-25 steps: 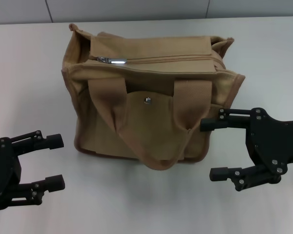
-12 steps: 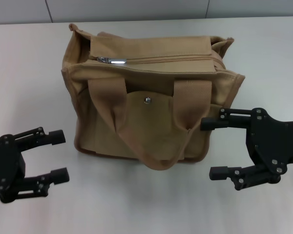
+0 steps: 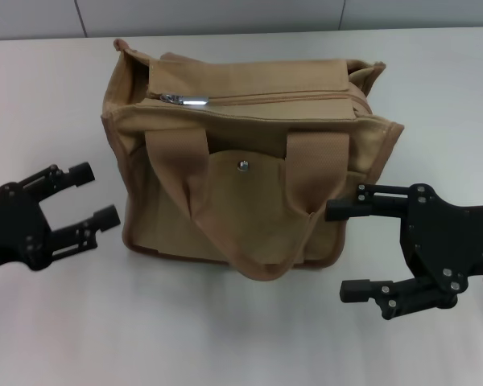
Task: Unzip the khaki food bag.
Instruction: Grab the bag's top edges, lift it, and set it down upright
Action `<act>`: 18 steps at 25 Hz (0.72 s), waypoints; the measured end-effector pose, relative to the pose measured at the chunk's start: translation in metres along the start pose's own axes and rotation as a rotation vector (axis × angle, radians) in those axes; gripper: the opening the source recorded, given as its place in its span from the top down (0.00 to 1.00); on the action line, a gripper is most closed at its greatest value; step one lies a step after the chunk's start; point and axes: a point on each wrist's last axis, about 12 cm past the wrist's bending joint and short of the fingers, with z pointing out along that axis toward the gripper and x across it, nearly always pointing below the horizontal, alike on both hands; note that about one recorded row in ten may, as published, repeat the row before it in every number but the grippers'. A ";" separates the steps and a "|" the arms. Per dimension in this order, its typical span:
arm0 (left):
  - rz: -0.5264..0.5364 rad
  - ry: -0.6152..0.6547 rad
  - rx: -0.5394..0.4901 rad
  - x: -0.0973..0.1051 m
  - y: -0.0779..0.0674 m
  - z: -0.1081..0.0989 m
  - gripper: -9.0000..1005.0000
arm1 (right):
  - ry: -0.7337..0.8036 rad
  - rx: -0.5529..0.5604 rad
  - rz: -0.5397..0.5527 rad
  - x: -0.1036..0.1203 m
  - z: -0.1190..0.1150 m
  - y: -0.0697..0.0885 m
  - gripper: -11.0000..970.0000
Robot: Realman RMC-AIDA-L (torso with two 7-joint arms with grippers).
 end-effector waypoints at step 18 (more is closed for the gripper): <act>0.125 -0.094 -0.143 0.016 0.004 0.044 0.28 | -0.025 -0.003 0.022 0.006 0.005 0.002 0.13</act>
